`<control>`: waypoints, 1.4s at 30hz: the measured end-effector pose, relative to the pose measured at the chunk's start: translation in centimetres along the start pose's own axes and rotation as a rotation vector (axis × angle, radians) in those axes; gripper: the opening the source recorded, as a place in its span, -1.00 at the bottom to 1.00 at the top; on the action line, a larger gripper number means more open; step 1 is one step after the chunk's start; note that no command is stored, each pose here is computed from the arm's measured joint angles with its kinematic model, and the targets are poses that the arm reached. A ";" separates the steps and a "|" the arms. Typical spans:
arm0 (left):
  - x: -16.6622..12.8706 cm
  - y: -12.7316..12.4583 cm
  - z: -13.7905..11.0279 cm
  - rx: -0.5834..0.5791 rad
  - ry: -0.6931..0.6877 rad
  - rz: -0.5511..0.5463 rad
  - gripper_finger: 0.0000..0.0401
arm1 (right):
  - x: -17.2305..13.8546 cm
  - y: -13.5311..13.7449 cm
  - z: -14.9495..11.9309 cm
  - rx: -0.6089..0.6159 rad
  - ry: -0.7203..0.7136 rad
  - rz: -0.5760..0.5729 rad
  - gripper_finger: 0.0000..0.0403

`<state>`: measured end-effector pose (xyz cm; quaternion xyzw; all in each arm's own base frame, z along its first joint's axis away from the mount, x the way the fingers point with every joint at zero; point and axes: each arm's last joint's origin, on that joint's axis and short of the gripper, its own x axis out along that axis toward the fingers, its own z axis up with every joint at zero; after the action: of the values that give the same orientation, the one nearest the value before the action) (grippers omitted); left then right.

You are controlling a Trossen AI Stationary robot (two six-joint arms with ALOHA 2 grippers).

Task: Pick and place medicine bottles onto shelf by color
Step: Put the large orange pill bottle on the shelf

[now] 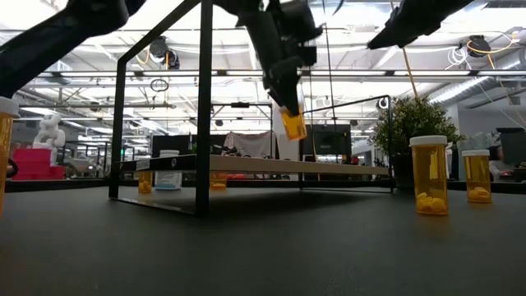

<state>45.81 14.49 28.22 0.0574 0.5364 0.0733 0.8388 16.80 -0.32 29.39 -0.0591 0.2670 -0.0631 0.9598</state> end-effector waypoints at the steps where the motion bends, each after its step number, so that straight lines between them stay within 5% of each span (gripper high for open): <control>1: 0.4 0.2 0.0 -0.002 -0.002 -0.009 0.04 | -0.1 0.0 0.0 0.002 -0.002 0.000 -1.00; 17: 4.1 2.2 -1.1 0.008 0.005 -0.008 0.04 | -1.2 -0.2 -0.5 0.002 0.013 0.002 -1.00; 32: 5.3 1.4 -1.1 0.044 -0.015 -0.007 0.05 | -1.2 -0.2 -0.5 -0.001 0.012 0.002 -1.00; 42: 5.3 1.4 -0.9 0.036 -0.031 -0.002 0.36 | -1.2 -0.2 -0.5 -0.001 0.012 0.002 -1.00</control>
<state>47.09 16.87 23.36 0.0731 0.5246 0.0621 0.8459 15.46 -0.33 29.60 -0.0590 0.2728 -0.0626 0.9582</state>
